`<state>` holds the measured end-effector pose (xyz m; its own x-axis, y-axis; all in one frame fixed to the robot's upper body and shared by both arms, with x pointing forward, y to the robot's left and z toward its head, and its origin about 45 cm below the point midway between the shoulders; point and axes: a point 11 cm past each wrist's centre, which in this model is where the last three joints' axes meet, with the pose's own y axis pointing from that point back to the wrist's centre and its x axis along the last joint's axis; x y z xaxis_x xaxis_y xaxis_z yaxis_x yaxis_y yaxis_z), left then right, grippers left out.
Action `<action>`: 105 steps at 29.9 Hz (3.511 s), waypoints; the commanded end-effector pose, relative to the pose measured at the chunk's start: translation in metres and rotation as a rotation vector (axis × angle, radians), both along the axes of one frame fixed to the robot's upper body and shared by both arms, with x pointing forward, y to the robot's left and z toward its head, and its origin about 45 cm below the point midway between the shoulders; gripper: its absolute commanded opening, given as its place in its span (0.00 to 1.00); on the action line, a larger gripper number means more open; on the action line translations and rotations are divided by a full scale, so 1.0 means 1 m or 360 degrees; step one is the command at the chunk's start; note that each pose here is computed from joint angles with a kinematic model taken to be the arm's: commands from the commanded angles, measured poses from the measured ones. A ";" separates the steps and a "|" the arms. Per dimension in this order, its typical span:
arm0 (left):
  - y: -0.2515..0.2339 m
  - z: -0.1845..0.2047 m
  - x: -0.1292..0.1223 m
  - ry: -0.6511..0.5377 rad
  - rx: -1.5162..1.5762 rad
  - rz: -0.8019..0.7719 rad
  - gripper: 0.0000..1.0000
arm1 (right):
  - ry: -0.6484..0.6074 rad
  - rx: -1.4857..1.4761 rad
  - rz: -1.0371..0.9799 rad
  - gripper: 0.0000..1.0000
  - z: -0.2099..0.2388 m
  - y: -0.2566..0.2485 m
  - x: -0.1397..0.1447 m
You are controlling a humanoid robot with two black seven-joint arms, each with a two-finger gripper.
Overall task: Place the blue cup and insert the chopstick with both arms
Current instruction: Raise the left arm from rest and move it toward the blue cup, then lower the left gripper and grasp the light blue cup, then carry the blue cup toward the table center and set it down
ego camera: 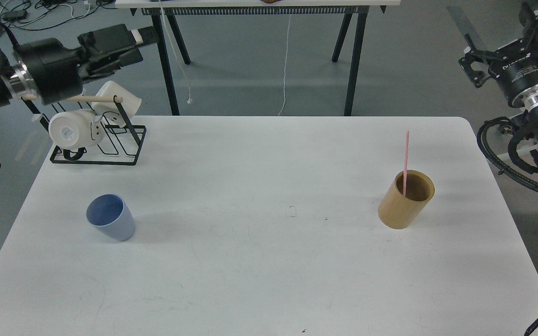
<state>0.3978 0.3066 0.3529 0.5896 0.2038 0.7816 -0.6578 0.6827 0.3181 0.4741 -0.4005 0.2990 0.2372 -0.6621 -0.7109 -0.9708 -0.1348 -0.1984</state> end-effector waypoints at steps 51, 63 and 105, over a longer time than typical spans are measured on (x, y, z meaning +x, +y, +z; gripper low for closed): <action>0.129 -0.196 -0.073 0.0189 0.1316 -0.0272 0.05 | -0.0033 -0.0053 0.0023 0.99 0.008 -0.006 -0.009; 0.108 -0.151 -0.039 -0.0010 0.1283 -0.0265 0.00 | -0.0035 -0.0067 0.0008 0.99 0.010 -0.012 -0.010; -0.232 -0.182 -0.029 -0.0136 0.1154 -0.1140 0.16 | -0.0297 -0.0224 0.0116 0.99 0.097 0.004 0.001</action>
<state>0.3673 0.0741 0.1704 0.3213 -0.7158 0.6199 -0.1972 0.5897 0.7832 0.4764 -0.3980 0.3985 0.4036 -0.7287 -0.5532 -0.9063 -0.2356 -0.3509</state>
